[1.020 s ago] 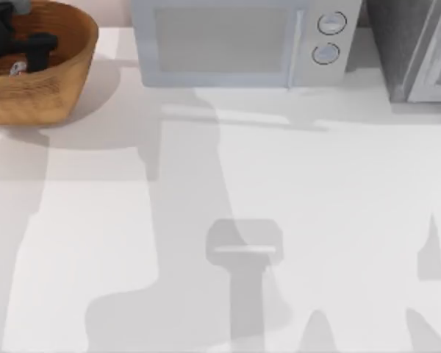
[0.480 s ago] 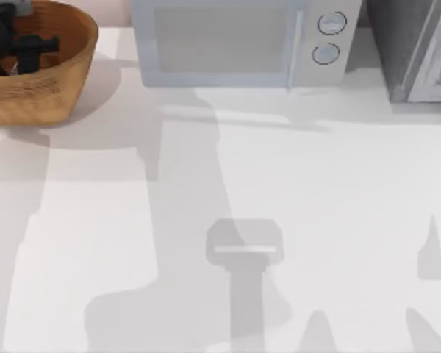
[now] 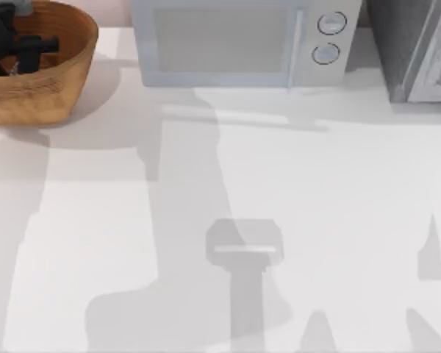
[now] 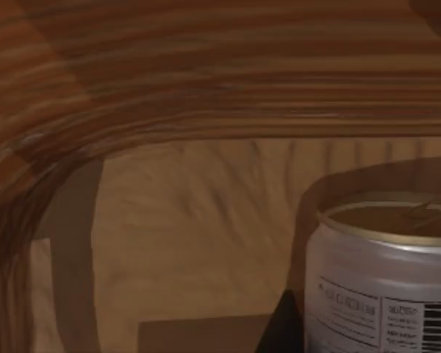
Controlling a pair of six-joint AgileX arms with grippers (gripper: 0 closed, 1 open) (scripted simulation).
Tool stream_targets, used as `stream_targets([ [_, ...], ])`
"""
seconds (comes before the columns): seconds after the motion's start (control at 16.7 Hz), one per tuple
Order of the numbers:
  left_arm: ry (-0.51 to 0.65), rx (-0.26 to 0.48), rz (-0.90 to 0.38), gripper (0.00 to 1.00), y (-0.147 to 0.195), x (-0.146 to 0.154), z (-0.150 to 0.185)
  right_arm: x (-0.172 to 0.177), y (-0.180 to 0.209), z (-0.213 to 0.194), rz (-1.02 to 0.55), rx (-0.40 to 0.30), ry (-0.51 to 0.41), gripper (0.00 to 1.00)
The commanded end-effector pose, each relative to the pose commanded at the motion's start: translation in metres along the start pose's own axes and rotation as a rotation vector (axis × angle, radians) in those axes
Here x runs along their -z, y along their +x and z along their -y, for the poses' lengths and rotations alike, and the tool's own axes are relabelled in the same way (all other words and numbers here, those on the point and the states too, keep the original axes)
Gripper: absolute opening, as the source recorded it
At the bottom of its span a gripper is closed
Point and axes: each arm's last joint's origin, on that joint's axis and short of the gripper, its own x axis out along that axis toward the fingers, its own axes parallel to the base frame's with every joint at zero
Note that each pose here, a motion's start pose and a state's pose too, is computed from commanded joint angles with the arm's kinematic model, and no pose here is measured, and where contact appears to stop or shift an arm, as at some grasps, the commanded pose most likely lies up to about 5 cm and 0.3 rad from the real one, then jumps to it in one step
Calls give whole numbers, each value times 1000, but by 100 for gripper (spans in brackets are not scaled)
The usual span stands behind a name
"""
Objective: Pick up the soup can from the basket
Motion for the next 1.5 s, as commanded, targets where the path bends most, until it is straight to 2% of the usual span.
stream_targets([
  [0.24, 22, -37, 37, 0, -24, 2, 10, 0, 0, 0, 0, 0, 0, 100],
  [0.42, 47, -92, 115, 0, -68, 12, 25, 0, 0, 0, 0, 0, 0, 100],
  [0.54, 61, -133, 193, 0, -107, 30, 36, 0, 0, 0, 0, 0, 0, 100],
  [0.72, 71, -185, 341, 0, -171, 82, 51, 0, 0, 0, 0, 0, 0, 100],
  [0.84, 71, -210, 463, 0, -208, 136, 58, 0, 0, 0, 0, 0, 0, 100],
  [0.96, 68, -223, 597, 0, -230, 198, 63, 0, 0, 0, 0, 0, 0, 100],
  [1.08, 63, -224, 738, 0, -234, 261, 65, 0, 0, 0, 0, 0, 0, 100],
  [1.26, 57, -205, 940, 0, -209, 338, 62, 0, 0, 0, 0, 0, 0, 100],
  [1.38, 57, -182, 1059, 0, -181, 373, 59, 0, 0, 0, 0, 0, 0, 100],
  [1.5, 62, -156, 1160, 0, -152, 395, 56, 0, 0, 0, 0, 0, 0, 100],
])
